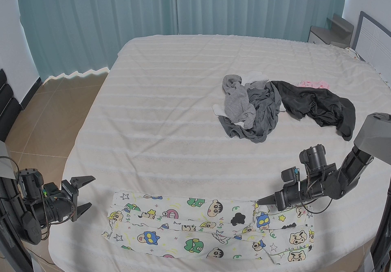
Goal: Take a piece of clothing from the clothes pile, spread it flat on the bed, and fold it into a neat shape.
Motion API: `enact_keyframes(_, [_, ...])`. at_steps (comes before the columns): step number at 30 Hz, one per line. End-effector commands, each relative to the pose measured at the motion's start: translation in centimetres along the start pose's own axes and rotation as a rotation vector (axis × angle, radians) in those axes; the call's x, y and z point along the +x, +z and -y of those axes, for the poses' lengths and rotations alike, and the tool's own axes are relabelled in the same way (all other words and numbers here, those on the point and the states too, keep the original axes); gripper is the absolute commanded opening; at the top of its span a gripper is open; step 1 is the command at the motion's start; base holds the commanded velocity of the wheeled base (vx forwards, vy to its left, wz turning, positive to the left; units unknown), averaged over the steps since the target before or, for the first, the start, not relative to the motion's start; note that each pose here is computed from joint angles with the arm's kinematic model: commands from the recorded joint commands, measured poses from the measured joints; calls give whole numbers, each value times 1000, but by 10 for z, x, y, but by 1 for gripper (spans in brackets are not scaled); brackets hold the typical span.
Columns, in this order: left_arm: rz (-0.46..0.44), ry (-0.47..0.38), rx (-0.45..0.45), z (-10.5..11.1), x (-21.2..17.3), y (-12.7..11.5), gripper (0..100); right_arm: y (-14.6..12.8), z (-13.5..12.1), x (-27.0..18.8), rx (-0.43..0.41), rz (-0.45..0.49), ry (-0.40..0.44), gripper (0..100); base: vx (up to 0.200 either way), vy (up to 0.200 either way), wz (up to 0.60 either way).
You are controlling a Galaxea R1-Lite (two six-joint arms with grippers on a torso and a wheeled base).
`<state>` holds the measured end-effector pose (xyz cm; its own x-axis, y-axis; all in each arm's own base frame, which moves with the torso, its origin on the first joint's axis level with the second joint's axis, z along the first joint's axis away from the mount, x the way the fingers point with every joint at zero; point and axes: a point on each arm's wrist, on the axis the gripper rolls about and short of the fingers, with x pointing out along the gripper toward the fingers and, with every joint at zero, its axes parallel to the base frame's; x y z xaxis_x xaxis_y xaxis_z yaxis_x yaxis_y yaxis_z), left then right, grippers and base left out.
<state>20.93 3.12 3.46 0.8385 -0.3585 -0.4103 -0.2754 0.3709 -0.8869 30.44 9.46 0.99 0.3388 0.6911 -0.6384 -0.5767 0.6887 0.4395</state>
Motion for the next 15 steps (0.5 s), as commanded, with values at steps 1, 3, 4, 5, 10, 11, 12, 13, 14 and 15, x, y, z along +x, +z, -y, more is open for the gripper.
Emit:
enact_keyframes(1, [-5, 9, -7, -2, -2, -2, 100, 8, -3, -4, -19, 27, -5, 0, 0, 0, 0])
enact_keyframes(3, [-5, 9, -7, -2, -2, -2, 100, 12, -6, 0, -32, 31, -8, 0, 0, 0, 0])
enact_keyframes(4, [-5, 9, -7, -2, -2, -2, 100, 13, -7, 1, -34, 30, -12, 0, 0, 0, 0])
enact_keyframes(5, [-5, 9, -7, -2, -2, -2, 100, 14, -7, 1, -36, 32, -17, 0, 0, 0, 0])
enact_keyframes(10, [-4, 10, -7, -2, -2, -2, 100, 15, -10, 6, -48, 27, -25, 0, 0, 0, 0])
enact_keyframes(11, [-4, 10, -7, -2, -2, -2, 100, 15, -12, 7, -51, 24, -21, 0, 0, 0, 0])
enact_keyframes(12, [-4, 10, -7, -2, -2, -2, 100, 15, -13, 8, -53, 22, -21, 0, 0, 0, 0])
enact_keyframes(13, [-4, 10, -7, -2, -2, -2, 100, 16, -13, 8, -54, 25, -30, 0, 0, 0, 0])
enact_keyframes(14, [-4, 10, -7, -2, -2, -2, 100, 16, -12, 8, -53, 25, -42, 100, 0, 0, 0])
enact_keyframes(15, [-4, 10, -7, -2, -2, -2, 100, 16, -11, 9, -50, 26, -53, 100, 0, 0, 0])
